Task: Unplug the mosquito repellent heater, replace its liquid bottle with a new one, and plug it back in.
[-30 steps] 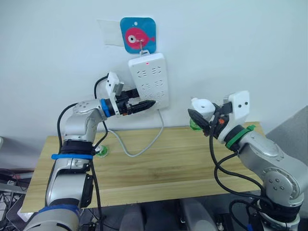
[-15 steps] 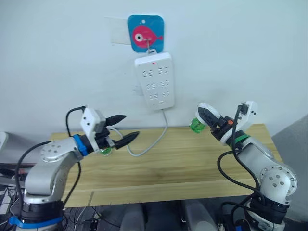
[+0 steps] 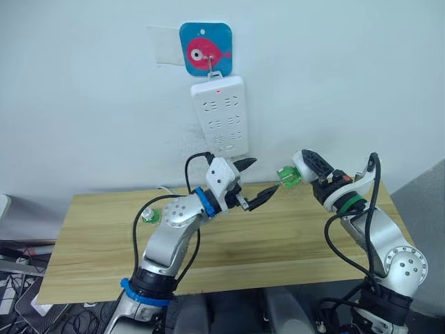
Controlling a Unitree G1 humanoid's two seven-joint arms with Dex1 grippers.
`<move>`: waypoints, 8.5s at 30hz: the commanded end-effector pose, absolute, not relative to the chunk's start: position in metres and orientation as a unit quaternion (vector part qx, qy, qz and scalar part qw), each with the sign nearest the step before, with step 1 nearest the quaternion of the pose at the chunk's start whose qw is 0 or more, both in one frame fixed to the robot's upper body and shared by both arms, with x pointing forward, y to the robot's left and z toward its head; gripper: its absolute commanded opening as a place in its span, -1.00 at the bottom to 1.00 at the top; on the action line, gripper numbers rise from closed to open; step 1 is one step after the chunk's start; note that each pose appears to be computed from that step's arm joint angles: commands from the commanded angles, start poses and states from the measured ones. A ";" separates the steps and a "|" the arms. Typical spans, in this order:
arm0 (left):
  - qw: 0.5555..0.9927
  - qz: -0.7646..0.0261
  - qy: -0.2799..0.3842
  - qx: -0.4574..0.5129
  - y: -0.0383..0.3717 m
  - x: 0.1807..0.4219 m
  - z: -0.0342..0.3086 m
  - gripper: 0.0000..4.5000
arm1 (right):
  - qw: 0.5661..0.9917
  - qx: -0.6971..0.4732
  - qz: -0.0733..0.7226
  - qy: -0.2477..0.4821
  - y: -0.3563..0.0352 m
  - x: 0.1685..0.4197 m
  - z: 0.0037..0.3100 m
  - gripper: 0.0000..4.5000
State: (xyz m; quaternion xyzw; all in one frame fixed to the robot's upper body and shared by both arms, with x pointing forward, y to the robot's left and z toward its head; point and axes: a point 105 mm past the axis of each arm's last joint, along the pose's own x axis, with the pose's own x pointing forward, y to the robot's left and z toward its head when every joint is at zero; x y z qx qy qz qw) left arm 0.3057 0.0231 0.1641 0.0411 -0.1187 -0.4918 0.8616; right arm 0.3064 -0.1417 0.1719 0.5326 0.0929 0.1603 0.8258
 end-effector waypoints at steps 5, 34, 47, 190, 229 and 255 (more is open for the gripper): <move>0.844 -0.518 -0.136 0.028 0.003 0.304 0.167 0.98 | 0.819 0.535 0.191 0.076 -0.130 0.298 0.191 0.38; 0.822 -0.548 -0.141 0.069 0.003 0.298 0.159 0.01 | 0.827 0.485 0.256 0.127 -0.117 0.291 0.192 0.79; 0.723 -0.644 -0.168 0.187 0.033 0.273 0.148 0.01 | 0.711 0.354 0.476 0.378 -0.137 0.277 0.177 0.98; 0.728 -0.624 0.116 -0.259 0.050 0.288 0.220 0.99 | 0.690 0.299 0.541 0.377 -0.162 0.275 0.185 0.32; 0.543 -0.436 -0.537 0.476 0.018 0.278 0.193 0.34 | 0.646 0.337 0.574 0.373 -0.149 0.273 0.201 0.32; 0.579 -0.663 0.233 -0.414 0.047 0.269 0.201 0.00 | 0.681 0.262 0.569 0.379 -0.152 0.263 0.197 0.32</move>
